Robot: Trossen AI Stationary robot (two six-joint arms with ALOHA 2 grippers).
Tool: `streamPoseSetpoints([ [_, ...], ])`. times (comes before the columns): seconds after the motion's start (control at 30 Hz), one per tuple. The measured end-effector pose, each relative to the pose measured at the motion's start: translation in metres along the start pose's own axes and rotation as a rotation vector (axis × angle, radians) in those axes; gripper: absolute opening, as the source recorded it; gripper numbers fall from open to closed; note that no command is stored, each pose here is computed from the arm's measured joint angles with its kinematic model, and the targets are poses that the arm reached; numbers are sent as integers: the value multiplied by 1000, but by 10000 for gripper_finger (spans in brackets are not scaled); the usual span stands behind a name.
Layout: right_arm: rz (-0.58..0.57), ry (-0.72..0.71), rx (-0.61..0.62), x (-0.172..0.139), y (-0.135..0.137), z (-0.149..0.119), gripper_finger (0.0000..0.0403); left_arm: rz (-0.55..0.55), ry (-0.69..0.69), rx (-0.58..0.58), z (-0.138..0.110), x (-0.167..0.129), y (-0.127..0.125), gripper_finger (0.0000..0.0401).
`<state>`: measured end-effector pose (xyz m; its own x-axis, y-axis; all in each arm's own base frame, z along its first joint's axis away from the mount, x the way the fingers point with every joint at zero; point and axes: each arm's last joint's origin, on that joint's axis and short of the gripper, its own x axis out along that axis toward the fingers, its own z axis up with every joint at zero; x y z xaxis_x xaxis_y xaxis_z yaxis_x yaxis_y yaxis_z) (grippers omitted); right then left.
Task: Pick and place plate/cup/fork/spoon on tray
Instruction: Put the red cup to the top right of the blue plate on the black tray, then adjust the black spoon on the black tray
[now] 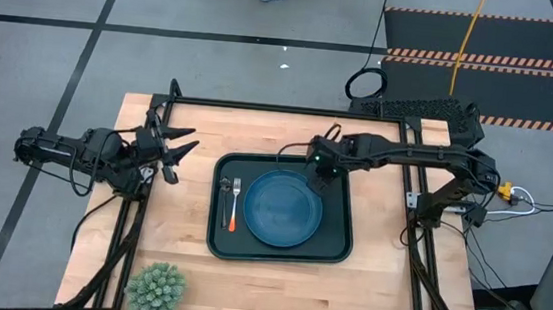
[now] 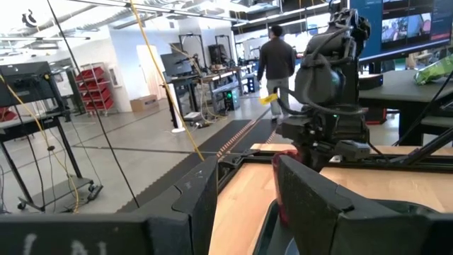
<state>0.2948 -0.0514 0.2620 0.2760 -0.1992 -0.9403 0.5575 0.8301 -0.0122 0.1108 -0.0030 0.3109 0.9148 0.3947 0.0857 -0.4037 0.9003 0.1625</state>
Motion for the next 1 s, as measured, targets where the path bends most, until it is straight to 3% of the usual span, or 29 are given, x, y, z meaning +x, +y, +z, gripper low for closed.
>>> streamPoseSetpoints([
  [0.23,-6,0,1,0,-1,0,70,-1,3,0,0,0,0,152],
  [0.73,-30,-15,-3,-1,-2,1,105,-1,5,0,-1,0,0,152],
  [1.0,-24,-88,24,-21,-8,-2,128,-1,5,0,-1,0,0,152],
])
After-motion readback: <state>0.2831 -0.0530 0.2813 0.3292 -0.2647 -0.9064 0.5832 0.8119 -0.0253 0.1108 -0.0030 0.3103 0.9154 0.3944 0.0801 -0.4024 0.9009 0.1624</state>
